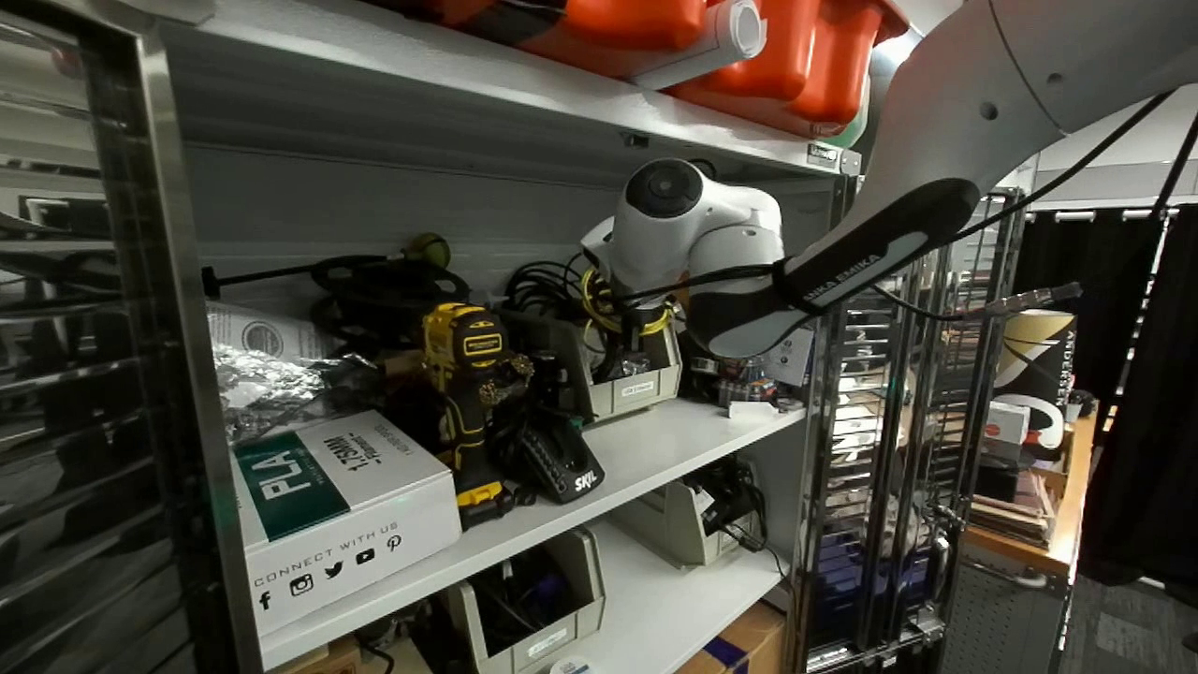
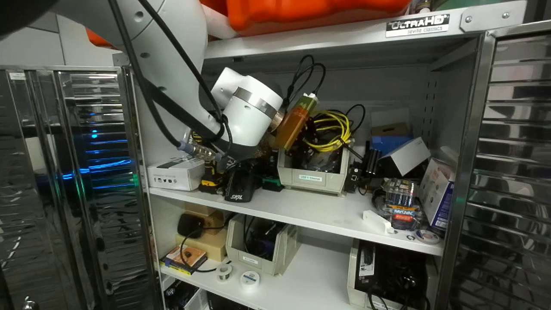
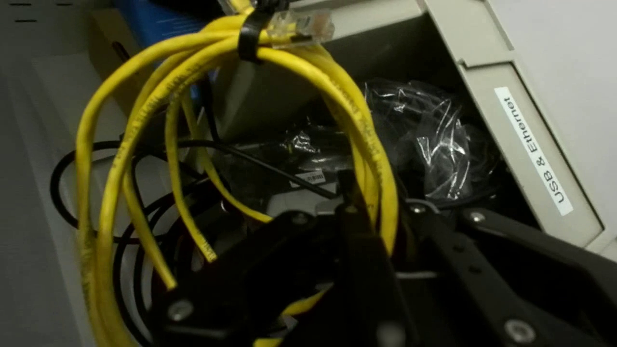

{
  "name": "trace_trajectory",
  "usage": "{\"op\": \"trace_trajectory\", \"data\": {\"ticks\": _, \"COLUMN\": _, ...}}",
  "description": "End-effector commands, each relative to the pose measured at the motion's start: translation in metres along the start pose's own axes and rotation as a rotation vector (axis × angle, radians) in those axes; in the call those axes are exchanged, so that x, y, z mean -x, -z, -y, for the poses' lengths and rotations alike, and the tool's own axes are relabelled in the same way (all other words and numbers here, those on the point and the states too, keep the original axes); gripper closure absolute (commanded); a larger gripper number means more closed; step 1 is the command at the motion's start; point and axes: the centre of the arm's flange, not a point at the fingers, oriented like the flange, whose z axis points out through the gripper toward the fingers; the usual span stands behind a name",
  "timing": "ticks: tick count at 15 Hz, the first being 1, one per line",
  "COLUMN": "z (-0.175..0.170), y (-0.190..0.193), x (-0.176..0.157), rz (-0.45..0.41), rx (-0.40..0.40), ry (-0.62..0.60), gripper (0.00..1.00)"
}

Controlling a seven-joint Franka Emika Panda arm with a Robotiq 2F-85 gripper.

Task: Place the yellow cable on the first shelf inside the toolbox

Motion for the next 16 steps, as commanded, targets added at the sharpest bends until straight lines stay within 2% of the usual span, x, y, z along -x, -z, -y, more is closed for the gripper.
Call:
{"op": "trace_trajectory", "data": {"ticks": 1, "z": -0.011, "y": 0.001, "x": -0.018, "rz": 0.052, "rx": 0.098, "ry": 0.031, "gripper": 0.88}}
{"op": "trace_trajectory", "data": {"ticks": 3, "z": -0.011, "y": 0.004, "x": -0.022, "rz": 0.066, "rx": 0.147, "ry": 0.041, "gripper": 0.88}}
{"op": "trace_trajectory", "data": {"ticks": 7, "z": -0.006, "y": 0.005, "x": -0.03, "rz": 0.091, "rx": 0.183, "ry": 0.116, "gripper": 0.89}}
{"op": "trace_trajectory", "data": {"ticks": 13, "z": 0.022, "y": -0.018, "x": -0.037, "rz": 0.118, "rx": 0.038, "ry": 0.343, "gripper": 0.88}}
{"op": "trace_trajectory", "data": {"ticks": 16, "z": 0.027, "y": -0.02, "x": -0.036, "rz": 0.114, "rx": 0.019, "ry": 0.399, "gripper": 0.88}}
